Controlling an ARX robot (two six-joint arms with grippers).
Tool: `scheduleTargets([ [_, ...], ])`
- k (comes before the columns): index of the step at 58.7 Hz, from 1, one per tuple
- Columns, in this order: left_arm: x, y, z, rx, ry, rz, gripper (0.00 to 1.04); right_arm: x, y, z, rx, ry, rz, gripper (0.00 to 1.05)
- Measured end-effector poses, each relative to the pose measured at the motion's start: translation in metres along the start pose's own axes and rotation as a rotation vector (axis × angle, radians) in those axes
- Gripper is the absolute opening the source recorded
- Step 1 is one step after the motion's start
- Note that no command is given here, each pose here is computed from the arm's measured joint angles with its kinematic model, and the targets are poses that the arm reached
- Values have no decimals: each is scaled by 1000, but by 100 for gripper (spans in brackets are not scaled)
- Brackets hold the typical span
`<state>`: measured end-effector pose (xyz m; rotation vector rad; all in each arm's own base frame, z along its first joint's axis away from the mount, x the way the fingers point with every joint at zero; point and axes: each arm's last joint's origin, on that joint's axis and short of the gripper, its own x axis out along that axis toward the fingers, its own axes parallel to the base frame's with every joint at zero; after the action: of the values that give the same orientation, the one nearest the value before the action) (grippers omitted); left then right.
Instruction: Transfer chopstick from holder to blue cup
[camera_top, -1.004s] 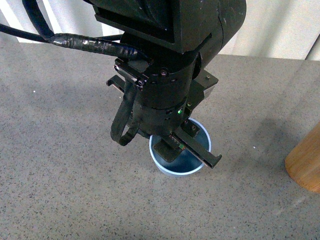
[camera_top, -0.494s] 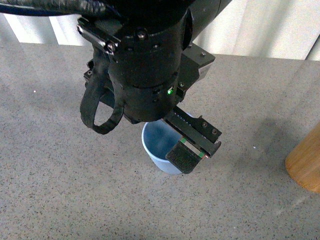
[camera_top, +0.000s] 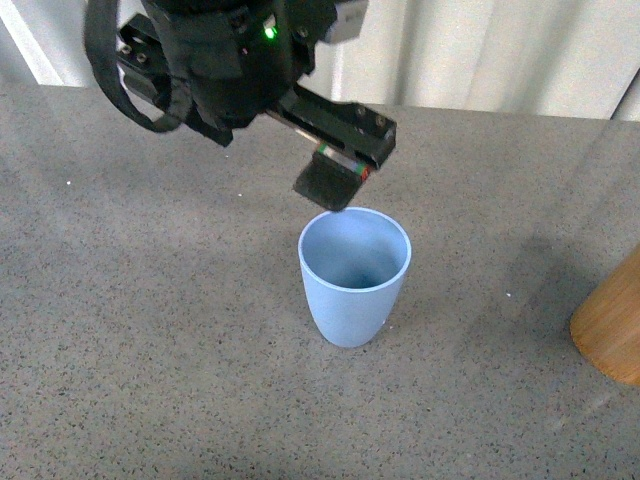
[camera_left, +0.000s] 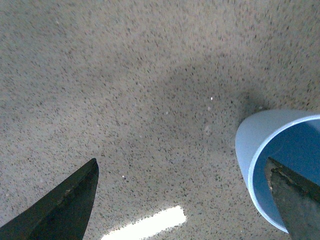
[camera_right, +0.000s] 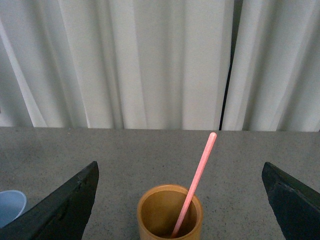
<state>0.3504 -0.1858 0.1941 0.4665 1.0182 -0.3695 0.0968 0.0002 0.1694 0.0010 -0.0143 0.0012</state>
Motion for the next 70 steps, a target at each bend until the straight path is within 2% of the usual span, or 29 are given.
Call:
scheduleTargets([
  [6, -29, 26, -9, -96, -128, 9, 98, 0, 0, 0, 0, 0, 0, 95],
  [13, -60, 59, -32, -256, -314, 52, 98, 0, 0, 0, 0, 0, 0, 95],
  [19, -87, 93, -71, -474, -503, 180, 98, 0, 0, 0, 0, 0, 0, 95],
  [22, -94, 102, -85, -541, -566, 241, 98, 0, 0, 0, 0, 0, 0, 95],
  [25, -106, 113, -111, -637, -671, 341, 98, 0, 0, 0, 0, 0, 0, 95],
  [30, -114, 115, -131, -701, -737, 396, 98, 0, 0, 0, 0, 0, 0, 95],
  [40, -111, 114, -134, -701, -745, 374, 97, 0, 0, 0, 0, 0, 1, 95],
  [43, -107, 114, -143, -594, -892, 314, 85, 0, 0, 0, 0, 0, 0, 95],
  [48, -106, 108, -159, -518, -998, 333, 71, 0, 0, 0, 0, 0, -1, 95],
  [70, -99, 76, -214, -476, -1010, 361, 4, 0, 0, 0, 0, 0, 0, 95],
])
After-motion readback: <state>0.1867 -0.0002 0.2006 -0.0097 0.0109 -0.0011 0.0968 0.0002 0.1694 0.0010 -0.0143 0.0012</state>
